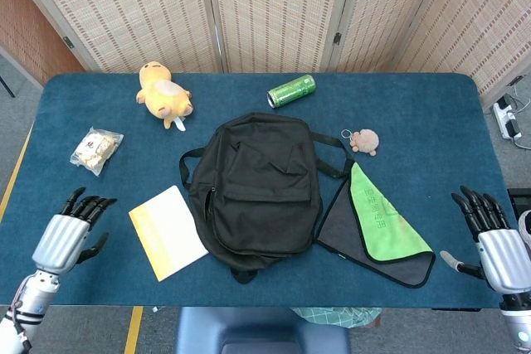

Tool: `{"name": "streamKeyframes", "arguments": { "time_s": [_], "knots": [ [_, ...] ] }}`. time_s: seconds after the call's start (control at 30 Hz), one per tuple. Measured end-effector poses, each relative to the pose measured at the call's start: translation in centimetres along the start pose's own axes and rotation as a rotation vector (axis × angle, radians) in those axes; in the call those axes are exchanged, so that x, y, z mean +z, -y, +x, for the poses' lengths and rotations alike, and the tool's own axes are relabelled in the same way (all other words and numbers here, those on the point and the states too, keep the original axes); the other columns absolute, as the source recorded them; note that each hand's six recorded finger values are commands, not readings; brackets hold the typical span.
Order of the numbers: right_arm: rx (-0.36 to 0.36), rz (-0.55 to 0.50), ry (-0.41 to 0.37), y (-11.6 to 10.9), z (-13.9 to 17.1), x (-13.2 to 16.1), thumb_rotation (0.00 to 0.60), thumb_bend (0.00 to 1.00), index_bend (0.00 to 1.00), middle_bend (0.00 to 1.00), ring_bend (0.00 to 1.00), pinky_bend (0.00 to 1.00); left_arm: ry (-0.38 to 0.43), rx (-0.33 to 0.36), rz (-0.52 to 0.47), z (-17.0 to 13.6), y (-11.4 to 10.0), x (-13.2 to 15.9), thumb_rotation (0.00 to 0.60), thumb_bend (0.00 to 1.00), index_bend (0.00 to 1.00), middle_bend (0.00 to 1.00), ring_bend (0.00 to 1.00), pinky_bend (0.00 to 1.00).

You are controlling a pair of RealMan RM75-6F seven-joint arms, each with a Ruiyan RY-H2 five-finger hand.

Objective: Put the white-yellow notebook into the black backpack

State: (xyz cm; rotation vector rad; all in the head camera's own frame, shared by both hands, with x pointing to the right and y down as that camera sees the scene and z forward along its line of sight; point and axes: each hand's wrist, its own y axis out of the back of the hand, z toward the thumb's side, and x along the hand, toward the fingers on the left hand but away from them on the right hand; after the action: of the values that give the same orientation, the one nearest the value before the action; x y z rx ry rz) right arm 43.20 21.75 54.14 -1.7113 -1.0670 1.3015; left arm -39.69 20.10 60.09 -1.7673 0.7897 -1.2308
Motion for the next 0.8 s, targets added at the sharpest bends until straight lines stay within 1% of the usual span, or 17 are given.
{"name": "streamKeyframes", "arguments": {
  "time_s": [0.2,0.27,0.4,0.57,0.67,0.8],
  "knots": [
    [0.000,0.000,0.006,0.1,0.0,-0.2,0.600,0.16,0.02,0.05,0.03,0.00,0.139,-0.102,-0.034,4.4,2.0,2.8,0.600,0.70,0.26,0.34,0.23,0.10],
    [0.000,0.001,0.008,0.1,0.0,-0.2,0.600,0.16,0.02,0.05,0.03,0.00,0.172,-0.146,-0.039,5.8,2.9,3.7,0.600,0.73,0.25,0.36,0.23,0.09],
    [-0.003,0.002,0.014,0.0,0.0,-0.4,0.600,0.16,0.02,0.05,0.03,0.00,0.204,-0.223,-0.039,8.3,4.9,5.1,0.600,0.76,0.24,0.37,0.22,0.09],
    [-0.003,0.001,0.020,0.0,0.0,-0.6,0.600,0.16,0.02,0.05,0.03,0.00,0.186,-0.285,-0.044,10.9,6.9,5.6,0.600,0.76,0.22,0.37,0.21,0.08],
    [-0.002,0.001,0.020,0.1,-0.1,-0.6,0.600,0.16,0.01,0.05,0.03,0.00,0.155,-0.308,-0.043,11.7,7.8,5.1,0.600,0.76,0.22,0.37,0.21,0.08],
    [-0.001,0.003,0.019,0.2,-0.2,-0.6,0.600,0.16,0.01,0.05,0.03,0.00,0.108,-0.335,-0.031,12.0,8.7,3.8,0.600,0.76,0.22,0.38,0.21,0.08]
  ]
}}
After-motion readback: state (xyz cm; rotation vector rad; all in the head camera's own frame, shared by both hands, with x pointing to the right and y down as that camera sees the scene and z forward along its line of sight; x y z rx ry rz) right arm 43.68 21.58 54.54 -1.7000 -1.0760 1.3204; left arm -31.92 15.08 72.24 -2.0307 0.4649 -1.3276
